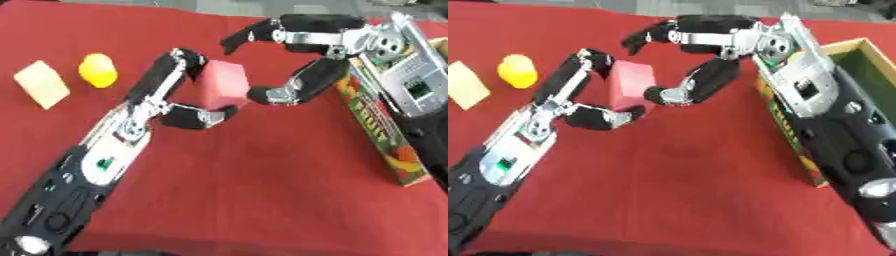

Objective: Pick up the objects with one hand, pass them to the other hand, and then place them into the box on the other side of the table.

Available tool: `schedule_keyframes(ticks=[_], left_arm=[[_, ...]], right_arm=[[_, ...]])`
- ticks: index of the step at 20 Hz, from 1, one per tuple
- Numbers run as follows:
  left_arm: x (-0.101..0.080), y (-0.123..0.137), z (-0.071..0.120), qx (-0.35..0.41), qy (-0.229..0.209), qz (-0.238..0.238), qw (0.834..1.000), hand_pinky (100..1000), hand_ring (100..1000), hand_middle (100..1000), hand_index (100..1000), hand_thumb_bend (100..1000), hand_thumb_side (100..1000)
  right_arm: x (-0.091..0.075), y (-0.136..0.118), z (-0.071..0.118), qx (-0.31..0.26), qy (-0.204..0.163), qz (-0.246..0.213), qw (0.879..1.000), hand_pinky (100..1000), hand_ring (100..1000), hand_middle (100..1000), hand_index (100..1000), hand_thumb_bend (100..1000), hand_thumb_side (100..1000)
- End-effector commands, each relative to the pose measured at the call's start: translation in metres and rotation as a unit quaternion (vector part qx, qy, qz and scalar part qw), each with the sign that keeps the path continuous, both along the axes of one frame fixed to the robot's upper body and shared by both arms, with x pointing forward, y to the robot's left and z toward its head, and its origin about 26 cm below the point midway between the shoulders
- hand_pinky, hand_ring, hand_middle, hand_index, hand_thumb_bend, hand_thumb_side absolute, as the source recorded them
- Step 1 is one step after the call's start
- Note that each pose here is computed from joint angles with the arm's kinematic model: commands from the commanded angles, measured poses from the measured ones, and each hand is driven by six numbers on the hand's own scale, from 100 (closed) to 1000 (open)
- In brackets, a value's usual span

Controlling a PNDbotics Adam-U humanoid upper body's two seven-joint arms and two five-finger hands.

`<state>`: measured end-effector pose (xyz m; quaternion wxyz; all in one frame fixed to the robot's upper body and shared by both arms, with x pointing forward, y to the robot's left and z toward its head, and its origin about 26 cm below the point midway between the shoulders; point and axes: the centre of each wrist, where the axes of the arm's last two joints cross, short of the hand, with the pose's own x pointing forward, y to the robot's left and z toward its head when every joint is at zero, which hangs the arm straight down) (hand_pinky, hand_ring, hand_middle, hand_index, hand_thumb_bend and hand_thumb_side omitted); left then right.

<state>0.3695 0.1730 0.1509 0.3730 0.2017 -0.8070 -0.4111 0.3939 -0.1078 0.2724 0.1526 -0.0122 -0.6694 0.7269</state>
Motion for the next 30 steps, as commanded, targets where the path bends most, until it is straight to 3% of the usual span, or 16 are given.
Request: schedule_keyframes(ticks=[1,30], left_arm=[[0.0,-0.004,0.01,0.0,-0.018,-0.008,1.0,593,416,353,505,100,211],[-0.004,-0.019,0.017,-0.009,-0.023,-0.028,0.999,590,411,351,505,100,200]], right_arm=[[0.0,0.001,0.008,0.001,-0.021,0.002,1.0,1000,1000,886,1000,297,566],[0.012,0.005,-0.011,0.002,-0.056,-0.021,0.998,1000,1000,882,1000,318,588]])
